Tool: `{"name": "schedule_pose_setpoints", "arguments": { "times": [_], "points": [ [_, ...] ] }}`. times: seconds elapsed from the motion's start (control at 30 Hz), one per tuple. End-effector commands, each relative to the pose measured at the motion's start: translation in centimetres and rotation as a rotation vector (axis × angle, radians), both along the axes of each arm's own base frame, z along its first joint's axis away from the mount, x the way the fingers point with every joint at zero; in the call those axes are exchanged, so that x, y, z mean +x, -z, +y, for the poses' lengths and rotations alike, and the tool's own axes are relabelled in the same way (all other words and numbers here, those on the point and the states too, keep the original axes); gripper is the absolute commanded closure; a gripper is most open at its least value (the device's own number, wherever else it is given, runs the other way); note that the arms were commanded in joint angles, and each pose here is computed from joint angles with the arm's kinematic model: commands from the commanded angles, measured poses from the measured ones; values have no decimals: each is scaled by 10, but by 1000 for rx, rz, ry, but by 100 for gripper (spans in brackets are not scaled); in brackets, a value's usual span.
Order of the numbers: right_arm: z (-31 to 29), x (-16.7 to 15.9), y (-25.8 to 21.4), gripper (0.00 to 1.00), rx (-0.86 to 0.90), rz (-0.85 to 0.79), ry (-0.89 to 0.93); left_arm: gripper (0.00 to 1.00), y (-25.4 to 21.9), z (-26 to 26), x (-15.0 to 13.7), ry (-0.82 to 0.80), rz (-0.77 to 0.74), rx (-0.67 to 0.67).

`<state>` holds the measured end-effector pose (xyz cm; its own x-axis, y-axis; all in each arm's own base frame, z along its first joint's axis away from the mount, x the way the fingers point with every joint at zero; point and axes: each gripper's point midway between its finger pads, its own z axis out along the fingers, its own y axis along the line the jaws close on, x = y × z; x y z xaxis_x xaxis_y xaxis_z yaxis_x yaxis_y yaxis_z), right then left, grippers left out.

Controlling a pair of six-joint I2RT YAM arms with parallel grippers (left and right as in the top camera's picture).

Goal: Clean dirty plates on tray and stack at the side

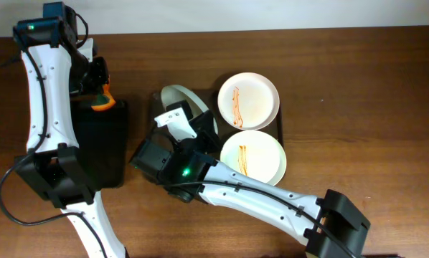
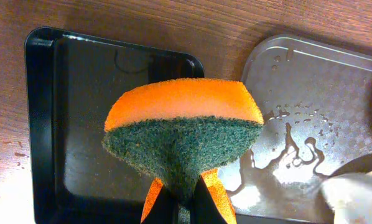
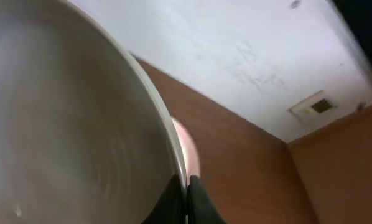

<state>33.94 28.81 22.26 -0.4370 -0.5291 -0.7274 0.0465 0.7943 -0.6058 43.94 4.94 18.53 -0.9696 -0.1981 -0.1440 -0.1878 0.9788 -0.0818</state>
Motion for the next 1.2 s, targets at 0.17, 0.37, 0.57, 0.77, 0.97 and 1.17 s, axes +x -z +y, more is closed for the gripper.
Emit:
{"name": "schedule_pose_setpoints", "arguments": {
  "times": [0.17, 0.37, 0.57, 0.77, 0.97, 1.17],
  "points": [
    [1, 29, 119, 96, 756, 710, 52, 100, 0, -10, 1, 13, -5, -59],
    [8, 22, 195, 96, 786, 918, 110, 100, 0, -10, 1, 14, -5, -59],
    [4, 44, 197, 53, 641, 898, -109, 100, 0, -10, 1, 14, -6, -59],
    [5, 89, 195, 51, 527, 777, -338, 100, 0, -11, 2, 15, -8, -58],
    [22, 72, 228, 77, 597, 911, -439, 100, 0, -10, 5, 15, -20, -57],
    [-4, 67, 241, 96, 737, 919, -58, 100, 0, -13, 6, 21, -24, -57]
  ]
}}
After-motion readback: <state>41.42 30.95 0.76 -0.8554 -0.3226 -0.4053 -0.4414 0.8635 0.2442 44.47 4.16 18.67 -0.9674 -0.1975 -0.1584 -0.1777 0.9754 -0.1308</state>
